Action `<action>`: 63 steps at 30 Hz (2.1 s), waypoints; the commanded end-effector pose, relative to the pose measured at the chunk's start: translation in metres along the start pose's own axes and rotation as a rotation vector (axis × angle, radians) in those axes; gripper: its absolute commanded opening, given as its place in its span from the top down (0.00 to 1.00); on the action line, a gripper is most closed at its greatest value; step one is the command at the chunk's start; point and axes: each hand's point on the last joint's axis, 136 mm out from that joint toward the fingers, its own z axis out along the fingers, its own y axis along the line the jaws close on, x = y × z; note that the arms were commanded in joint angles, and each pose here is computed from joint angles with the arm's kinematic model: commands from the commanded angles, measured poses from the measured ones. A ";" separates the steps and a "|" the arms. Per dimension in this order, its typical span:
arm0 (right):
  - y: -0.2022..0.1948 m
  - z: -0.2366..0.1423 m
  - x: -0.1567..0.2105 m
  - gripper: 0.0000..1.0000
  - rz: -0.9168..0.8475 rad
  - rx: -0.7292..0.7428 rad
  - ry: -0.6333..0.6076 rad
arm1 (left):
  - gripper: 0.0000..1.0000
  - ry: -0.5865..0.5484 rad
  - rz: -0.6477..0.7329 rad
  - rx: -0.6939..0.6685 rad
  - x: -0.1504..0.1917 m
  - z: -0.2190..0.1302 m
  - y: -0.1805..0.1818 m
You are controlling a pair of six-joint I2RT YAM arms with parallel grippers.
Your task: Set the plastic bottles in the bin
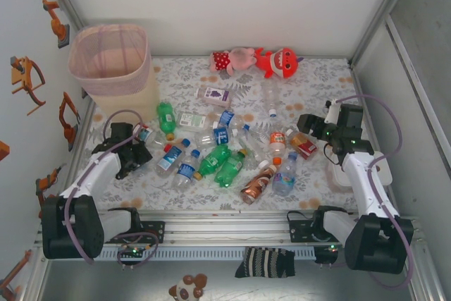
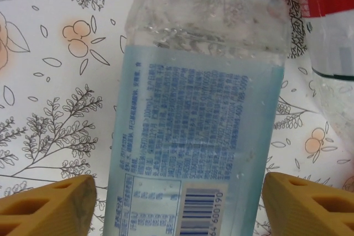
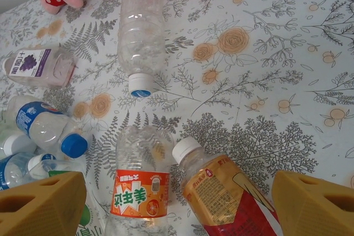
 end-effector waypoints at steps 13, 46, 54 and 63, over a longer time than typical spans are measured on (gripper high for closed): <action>0.007 -0.009 -0.015 0.14 -0.004 -0.010 -0.037 | 0.32 0.041 -0.035 0.039 0.003 0.007 -0.003; 0.008 -0.017 -0.020 0.14 -0.017 0.000 -0.062 | 0.50 -0.263 0.108 0.206 -0.049 -0.116 -0.022; 0.011 -0.020 -0.022 0.14 -0.015 -0.001 -0.054 | 0.51 -0.388 0.292 0.327 -0.087 -0.190 -0.057; 0.015 -0.029 -0.031 0.14 -0.022 0.008 -0.056 | 0.51 -0.524 0.396 0.467 -0.148 -0.262 -0.111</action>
